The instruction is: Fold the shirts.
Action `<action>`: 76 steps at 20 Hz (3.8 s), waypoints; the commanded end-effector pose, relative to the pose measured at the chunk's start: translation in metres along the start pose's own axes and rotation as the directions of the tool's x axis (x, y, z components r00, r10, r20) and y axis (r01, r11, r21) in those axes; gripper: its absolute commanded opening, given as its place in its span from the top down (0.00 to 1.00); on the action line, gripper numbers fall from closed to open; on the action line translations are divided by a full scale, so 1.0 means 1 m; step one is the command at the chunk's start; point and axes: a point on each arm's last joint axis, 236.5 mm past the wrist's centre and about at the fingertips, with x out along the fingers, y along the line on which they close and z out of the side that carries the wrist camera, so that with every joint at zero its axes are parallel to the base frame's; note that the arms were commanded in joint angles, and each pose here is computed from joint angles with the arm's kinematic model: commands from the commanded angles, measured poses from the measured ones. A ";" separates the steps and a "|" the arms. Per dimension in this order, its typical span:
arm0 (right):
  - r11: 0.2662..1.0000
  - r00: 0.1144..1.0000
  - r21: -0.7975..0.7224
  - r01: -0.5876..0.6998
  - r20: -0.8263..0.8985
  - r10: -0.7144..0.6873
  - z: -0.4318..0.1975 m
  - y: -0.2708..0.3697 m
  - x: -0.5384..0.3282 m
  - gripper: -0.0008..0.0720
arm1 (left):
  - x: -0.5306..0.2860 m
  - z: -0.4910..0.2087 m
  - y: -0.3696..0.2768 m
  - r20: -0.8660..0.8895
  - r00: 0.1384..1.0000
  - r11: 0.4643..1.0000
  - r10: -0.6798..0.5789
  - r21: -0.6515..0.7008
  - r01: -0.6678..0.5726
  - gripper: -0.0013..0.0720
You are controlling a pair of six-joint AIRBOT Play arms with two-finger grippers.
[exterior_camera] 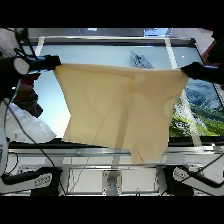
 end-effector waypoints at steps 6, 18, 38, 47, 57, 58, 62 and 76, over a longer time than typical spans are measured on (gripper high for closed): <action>0.991 0.995 -0.094 0.094 0.028 -0.092 -0.013 -0.013 0.164 0.95 | 0.096 -0.033 0.028 -0.011 0.998 0.997 0.069 -0.040 -0.070 0.97; 0.978 0.821 -0.166 0.125 -0.537 -0.195 -0.190 -0.052 0.137 0.95 | 0.097 -0.137 0.053 -0.371 0.915 0.986 0.159 0.023 -0.162 0.97; 0.972 0.851 -0.047 0.230 -0.475 -0.224 -0.158 -0.026 -0.020 0.43 | -0.074 -0.122 0.025 -0.349 0.933 0.993 0.088 0.100 -0.056 0.11; 0.913 0.671 0.268 0.307 -0.742 -0.008 -0.379 -0.009 -0.052 0.27 | -0.102 -0.219 0.020 -0.431 0.902 0.996 0.011 -0.071 -0.046 0.11; 0.833 0.827 0.489 0.259 -0.558 0.070 -0.374 0.001 -0.012 0.39 | -0.098 -0.211 0.010 -0.398 0.917 0.993 -0.034 -0.116 -0.013 0.11; 0.834 0.831 0.497 0.240 -0.550 0.088 -0.372 0.005 -0.011 0.54 | -0.098 -0.211 0.010 -0.400 0.916 0.993 -0.034 -0.116 -0.013 0.11; 0.843 0.815 0.510 0.169 -0.553 0.171 -0.369 0.026 -0.016 0.94 | -0.100 -0.217 0.013 -0.422 0.906 0.993 -0.022 -0.115 -0.030 0.11; 0.875 0.796 0.471 0.111 -0.569 0.205 -0.365 0.036 -0.021 0.94 | -0.089 -0.348 0.045 -0.605 0.795 0.736 0.037 -0.522 -0.432 0.11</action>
